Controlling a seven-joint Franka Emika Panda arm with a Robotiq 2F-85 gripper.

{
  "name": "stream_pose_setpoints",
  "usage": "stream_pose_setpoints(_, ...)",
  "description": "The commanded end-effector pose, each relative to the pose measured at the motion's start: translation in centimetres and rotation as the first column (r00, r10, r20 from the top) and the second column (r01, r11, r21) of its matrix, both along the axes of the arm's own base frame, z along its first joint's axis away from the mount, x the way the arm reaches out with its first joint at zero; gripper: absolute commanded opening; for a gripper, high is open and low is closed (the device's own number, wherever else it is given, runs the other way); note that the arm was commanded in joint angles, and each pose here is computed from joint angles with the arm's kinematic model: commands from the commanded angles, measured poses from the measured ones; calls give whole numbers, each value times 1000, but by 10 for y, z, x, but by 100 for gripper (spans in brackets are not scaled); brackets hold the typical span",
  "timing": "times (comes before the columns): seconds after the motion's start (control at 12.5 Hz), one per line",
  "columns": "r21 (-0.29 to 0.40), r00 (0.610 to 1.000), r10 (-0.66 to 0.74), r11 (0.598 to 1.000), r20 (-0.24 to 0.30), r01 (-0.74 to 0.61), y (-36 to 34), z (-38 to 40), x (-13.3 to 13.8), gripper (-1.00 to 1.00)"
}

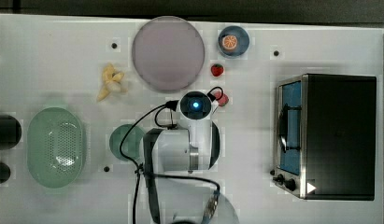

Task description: Pick Ketchup from the table and place it in strainer.

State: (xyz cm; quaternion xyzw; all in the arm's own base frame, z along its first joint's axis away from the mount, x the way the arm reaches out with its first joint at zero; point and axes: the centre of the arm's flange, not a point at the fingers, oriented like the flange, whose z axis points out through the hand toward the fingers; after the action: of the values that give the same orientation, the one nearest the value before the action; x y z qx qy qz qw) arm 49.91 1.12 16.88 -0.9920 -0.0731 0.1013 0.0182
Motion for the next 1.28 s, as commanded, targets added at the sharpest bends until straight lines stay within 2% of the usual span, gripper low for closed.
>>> stream_pose_setpoints(0.08, -22, 992, 79, 997, 102, -77, 25, 107, 20, 25)
stream_pose_setpoints(0.32, -60, 980, 101, 994, 169, -92, 55, 210, 19, 25)
stream_pose_setpoints(0.64, -78, 983, 44, 997, 181, -30, 135, 266, -4, 25)
stream_pose_setpoints(0.96, 1, 978, -127, 992, 164, 128, 245, 245, -30, 25)
stream_pose_setpoints(1.28, 124, 968, -171, 981, 185, 150, 330, 206, -48, 25)
